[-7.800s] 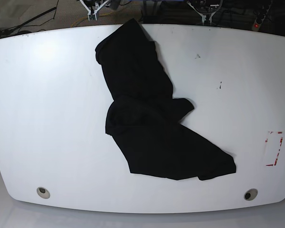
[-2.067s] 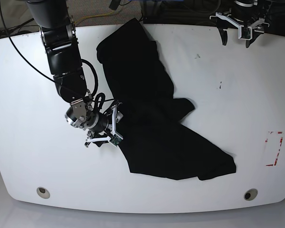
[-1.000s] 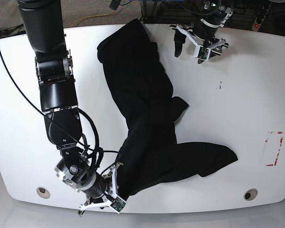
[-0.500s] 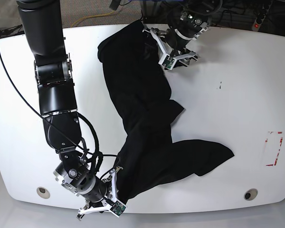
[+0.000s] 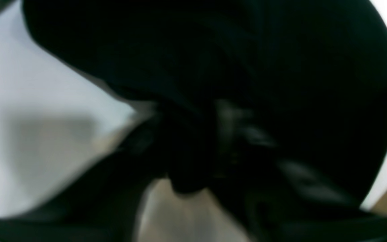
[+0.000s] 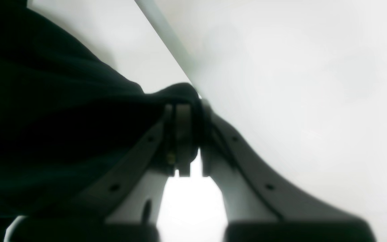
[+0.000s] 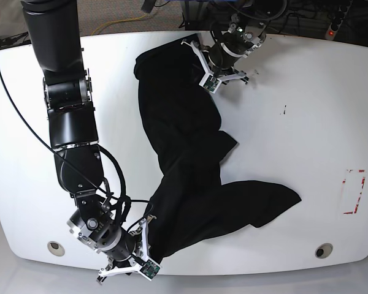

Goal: Fold the T-shirt properly
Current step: 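Reach the left gripper to the shirt's bunched end and grasp it, then pull both grippers apart, stretching the shirt between them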

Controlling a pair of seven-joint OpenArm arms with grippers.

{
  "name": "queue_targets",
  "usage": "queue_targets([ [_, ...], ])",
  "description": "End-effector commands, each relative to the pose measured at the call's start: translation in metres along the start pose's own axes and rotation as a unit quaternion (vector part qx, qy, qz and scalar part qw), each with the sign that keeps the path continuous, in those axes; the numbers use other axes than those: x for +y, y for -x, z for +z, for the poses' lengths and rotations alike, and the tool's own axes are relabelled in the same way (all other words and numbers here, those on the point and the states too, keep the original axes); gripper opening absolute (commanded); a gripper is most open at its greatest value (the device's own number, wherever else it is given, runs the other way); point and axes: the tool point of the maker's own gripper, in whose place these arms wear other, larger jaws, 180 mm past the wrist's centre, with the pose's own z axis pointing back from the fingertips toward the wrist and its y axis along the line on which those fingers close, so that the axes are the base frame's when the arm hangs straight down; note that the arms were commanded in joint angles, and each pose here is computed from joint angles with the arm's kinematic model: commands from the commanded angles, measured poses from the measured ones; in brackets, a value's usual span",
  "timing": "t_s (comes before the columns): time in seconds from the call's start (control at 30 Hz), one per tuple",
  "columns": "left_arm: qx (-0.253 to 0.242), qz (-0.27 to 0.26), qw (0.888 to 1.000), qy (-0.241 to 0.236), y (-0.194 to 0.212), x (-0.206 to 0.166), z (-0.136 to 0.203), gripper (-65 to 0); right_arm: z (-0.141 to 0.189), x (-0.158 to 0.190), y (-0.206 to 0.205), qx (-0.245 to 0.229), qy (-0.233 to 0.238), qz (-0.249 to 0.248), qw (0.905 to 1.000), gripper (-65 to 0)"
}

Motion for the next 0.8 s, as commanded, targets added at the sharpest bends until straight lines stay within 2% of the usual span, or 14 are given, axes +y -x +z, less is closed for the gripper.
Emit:
queue_targets([
  [0.0, 0.032, 0.004, 0.999, -0.022, 0.019, 0.019, -0.005, -61.2, 0.009, -0.028, -0.022, -0.03, 0.031, 0.005, 0.9991, -65.0],
  [0.13, 0.025, 0.016, 0.998, -0.051, 0.014, 0.042, -0.001, -62.1, 0.01, -0.033, -0.019, -0.027, 0.036, 0.007, 0.999, -65.0],
  [0.27, -0.012, 0.034, 0.993, -0.115, -0.009, 0.089, 0.021, -62.1, 0.014, -0.047, -0.027, -0.032, 0.049, 0.011, 0.9982, -65.0],
  [0.37, -0.014, 0.04, 0.986, -0.162, -0.023, 0.128, 0.042, -62.1, 0.022, -0.068, -0.03, -0.037, 0.07, 0.003, 0.9968, -65.0],
  [0.57, -0.059, 0.002, 0.973, -0.225, -0.08, 0.182, 0.077, -62.1, 0.038, -0.107, -0.058, -0.059, 0.108, 0.006, 0.9924, -65.0],
  [0.67, -0.077, -0.011, 0.962, -0.262, -0.102, 0.212, 0.096, -62.1, 0.047, -0.125, -0.071, -0.057, 0.125, 0.01, 0.9904, -65.0],
  [0.77, -0.087, -0.047, 0.955, -0.279, -0.126, 0.236, 0.114, -62.1, 0.057, -0.143, -0.087, -0.068, 0.144, 0.017, 0.9871, -65.0],
])
